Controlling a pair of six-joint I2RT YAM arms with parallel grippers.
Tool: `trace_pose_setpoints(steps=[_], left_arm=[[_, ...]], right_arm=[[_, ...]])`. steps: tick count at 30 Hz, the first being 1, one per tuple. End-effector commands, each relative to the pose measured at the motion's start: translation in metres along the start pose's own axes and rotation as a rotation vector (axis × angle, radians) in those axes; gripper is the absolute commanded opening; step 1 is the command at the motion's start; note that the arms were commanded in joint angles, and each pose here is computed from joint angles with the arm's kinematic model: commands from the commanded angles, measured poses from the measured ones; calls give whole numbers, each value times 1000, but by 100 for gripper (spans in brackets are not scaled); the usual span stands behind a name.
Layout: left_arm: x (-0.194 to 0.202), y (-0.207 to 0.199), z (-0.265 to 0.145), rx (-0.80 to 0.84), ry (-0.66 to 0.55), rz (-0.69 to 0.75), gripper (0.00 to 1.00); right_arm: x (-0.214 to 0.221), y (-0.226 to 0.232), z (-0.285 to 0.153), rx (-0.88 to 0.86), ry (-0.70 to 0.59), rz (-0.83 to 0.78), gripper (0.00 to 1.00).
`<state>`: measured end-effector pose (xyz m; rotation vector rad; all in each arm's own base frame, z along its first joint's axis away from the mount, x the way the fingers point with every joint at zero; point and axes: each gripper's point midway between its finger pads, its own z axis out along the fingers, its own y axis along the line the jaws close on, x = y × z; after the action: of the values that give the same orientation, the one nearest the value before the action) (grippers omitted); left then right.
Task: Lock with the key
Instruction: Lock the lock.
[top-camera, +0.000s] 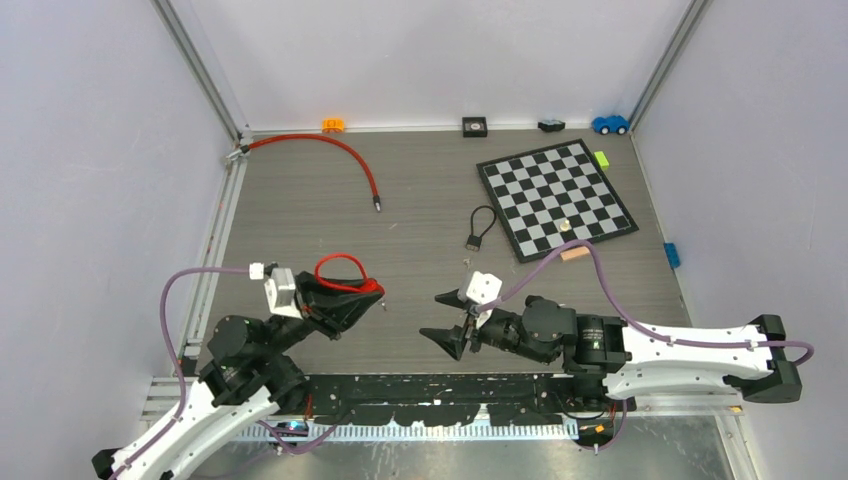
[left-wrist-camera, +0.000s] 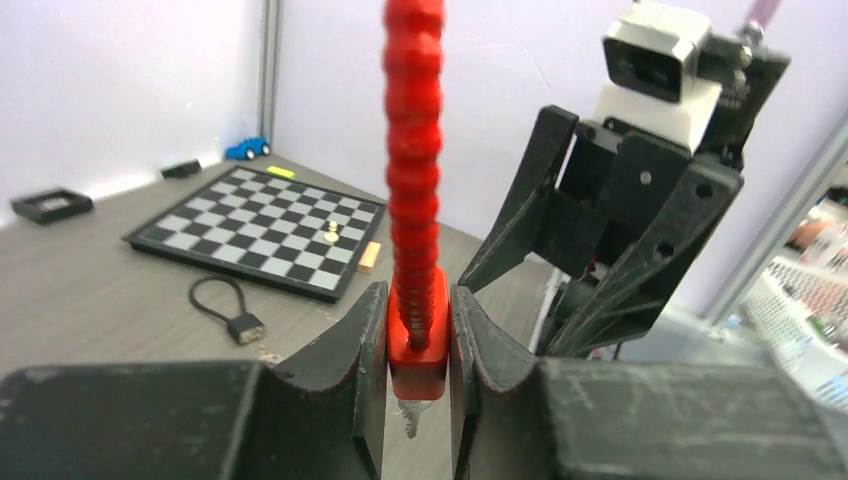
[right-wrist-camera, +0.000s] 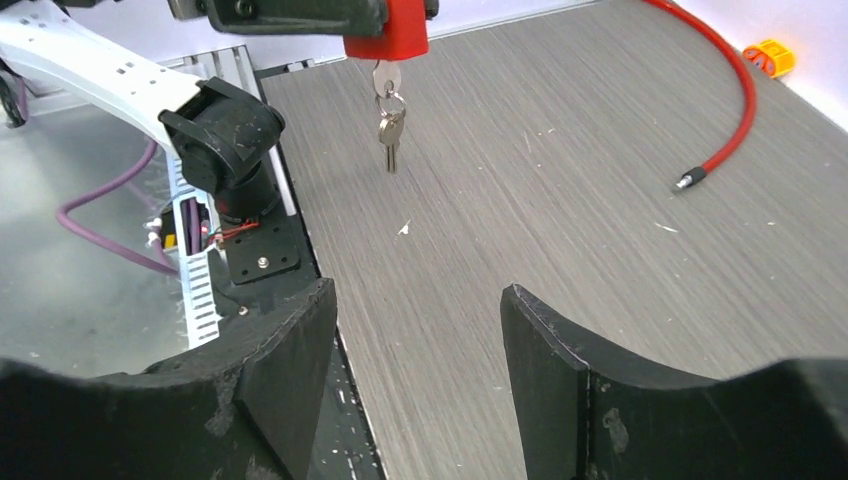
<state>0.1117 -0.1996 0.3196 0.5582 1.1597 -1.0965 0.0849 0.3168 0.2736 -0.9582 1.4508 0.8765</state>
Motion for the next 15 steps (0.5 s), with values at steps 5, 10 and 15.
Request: trace_pose_setpoints(steps=[5, 10, 15], left_arm=[[-61, -2, 19, -68, -156, -325, 0], [-75, -28, 26, 98, -210, -321, 0], [-78, -47, 28, 236, -258, -319, 0]], right_arm=[[-48, -6, -1, 16, -209, -99, 65], [-75, 1, -1, -15, -346, -79, 63], [-97, 14, -8, -89, -475, -32, 58]])
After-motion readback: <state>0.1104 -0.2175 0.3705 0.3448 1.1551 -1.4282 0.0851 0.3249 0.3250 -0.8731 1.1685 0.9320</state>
